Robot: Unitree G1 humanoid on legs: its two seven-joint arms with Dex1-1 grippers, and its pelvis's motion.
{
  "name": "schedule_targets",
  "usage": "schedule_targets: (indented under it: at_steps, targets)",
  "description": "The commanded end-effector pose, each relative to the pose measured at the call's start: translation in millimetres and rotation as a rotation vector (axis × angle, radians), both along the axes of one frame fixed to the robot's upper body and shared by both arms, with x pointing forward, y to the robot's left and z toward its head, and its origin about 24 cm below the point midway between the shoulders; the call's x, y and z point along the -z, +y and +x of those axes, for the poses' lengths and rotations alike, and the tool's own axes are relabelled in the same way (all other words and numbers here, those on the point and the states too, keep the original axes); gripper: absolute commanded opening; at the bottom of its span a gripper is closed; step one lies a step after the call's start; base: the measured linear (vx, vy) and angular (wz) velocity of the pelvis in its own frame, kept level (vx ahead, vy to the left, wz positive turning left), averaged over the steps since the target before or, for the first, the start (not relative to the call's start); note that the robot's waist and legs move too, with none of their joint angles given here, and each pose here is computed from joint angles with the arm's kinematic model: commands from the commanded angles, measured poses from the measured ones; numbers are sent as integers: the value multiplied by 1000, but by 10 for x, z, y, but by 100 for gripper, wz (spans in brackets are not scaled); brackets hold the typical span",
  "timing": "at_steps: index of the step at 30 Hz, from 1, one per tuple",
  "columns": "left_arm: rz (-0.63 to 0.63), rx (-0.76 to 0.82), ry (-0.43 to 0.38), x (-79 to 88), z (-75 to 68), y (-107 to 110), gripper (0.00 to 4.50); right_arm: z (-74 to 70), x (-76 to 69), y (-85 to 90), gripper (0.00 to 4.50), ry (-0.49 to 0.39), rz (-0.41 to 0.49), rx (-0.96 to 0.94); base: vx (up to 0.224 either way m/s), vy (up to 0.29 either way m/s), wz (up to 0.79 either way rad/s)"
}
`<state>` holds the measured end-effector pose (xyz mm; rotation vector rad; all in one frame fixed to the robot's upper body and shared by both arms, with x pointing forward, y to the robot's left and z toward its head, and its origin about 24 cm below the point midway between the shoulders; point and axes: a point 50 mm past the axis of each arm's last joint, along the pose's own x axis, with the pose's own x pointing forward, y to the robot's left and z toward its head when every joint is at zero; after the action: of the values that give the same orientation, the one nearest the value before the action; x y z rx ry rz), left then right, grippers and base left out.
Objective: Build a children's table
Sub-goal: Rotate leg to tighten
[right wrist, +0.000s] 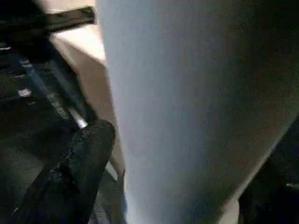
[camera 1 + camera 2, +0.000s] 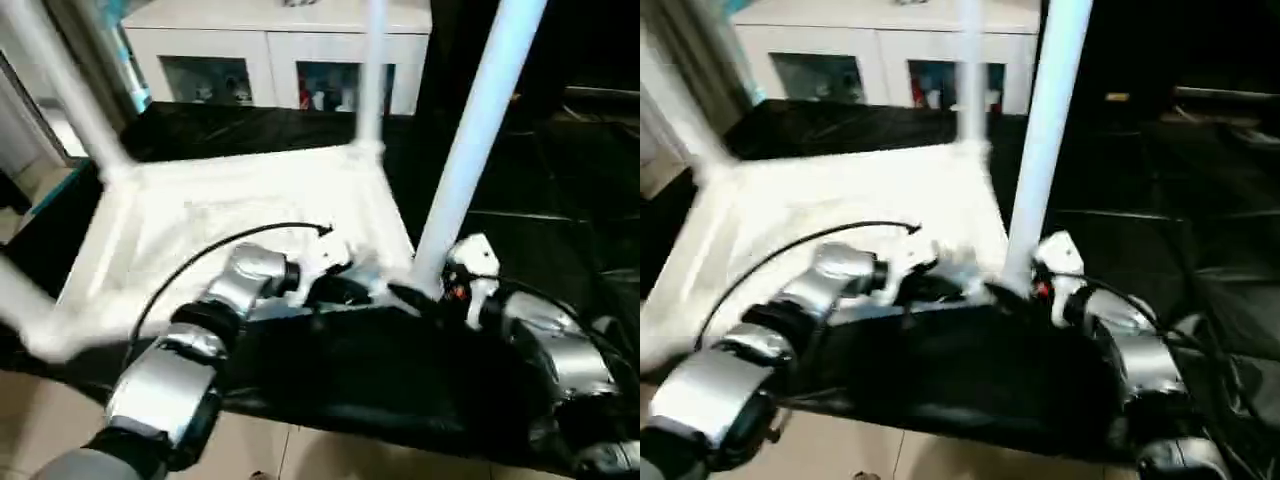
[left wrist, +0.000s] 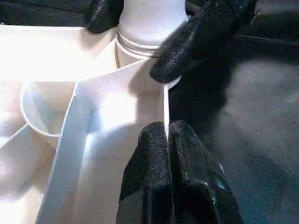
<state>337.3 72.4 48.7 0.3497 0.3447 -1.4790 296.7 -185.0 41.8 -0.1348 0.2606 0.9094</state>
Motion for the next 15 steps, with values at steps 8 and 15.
schedule_targets:
  at_steps: [8,15]
  targets:
    - [-18,179,49,-81,-71,80,0,-172,6,-104,350,98,12,-152,0,0,0]
    - [-29,191,49,-80,-86,60,0,-194,22,-39,282,119,39,-174,0,0,0]
